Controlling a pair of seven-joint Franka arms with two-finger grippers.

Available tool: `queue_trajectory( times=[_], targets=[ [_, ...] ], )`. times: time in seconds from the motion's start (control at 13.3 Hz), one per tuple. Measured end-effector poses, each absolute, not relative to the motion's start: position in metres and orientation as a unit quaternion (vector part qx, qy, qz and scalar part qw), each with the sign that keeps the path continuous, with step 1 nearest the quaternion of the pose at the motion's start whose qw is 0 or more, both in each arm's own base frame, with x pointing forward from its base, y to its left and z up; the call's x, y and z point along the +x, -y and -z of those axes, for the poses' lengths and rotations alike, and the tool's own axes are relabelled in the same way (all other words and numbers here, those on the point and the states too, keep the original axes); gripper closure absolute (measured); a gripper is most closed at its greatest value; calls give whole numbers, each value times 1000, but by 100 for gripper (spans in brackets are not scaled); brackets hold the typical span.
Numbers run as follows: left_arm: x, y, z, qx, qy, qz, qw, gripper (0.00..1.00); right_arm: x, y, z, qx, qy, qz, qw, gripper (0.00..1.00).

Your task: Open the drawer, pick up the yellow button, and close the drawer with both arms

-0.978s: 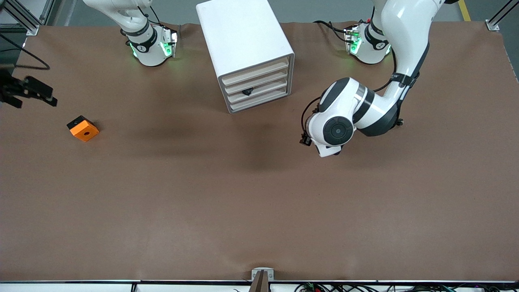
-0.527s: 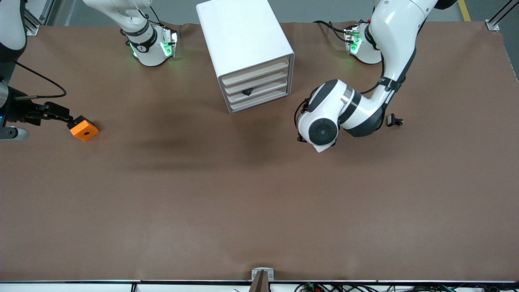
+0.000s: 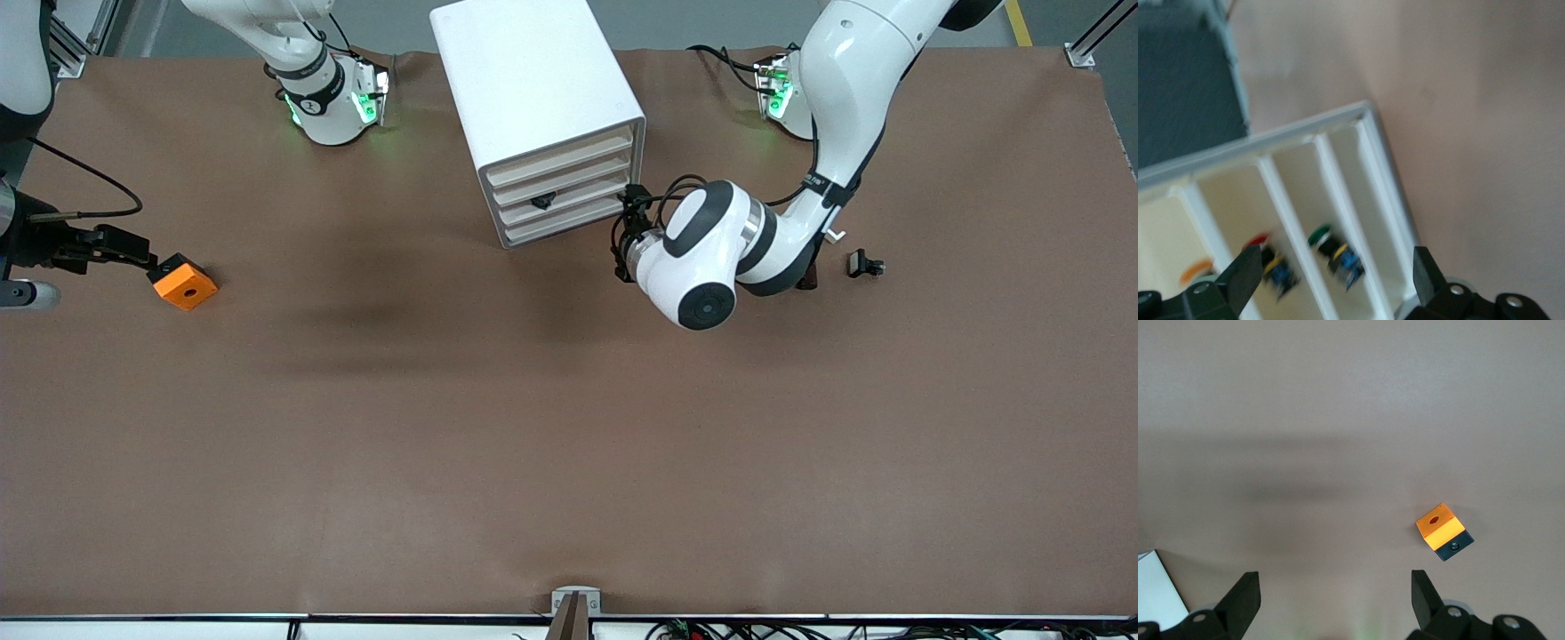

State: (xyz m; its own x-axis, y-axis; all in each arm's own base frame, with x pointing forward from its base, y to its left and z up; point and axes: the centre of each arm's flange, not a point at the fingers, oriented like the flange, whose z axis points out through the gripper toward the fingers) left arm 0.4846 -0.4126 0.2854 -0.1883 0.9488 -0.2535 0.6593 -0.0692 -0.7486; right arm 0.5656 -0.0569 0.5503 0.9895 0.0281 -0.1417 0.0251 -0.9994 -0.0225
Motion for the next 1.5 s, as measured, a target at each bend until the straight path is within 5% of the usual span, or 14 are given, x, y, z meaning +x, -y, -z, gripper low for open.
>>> queue_trajectory(
  times=[0.38,0.6,1.13,1.35,1.5],
  targets=[
    [477,426,-255,-490,681,-495,225,0,565,66,-550,-997,6,-72,8,0],
    [471,433,-254,-464,679,-515,243,30,565,68,-550,-997,1,-72,8,0],
    [437,460,-260,-468,649,-527,287,33,565,68,-547,-997,-17,-77,7,0],
    [424,471,-259,-466,648,-519,305,47,565,66,-546,-997,-16,-78,8,0],
    [416,477,-256,-469,644,-517,312,68,565,65,-544,-997,-21,-80,10,0]
  ],
)
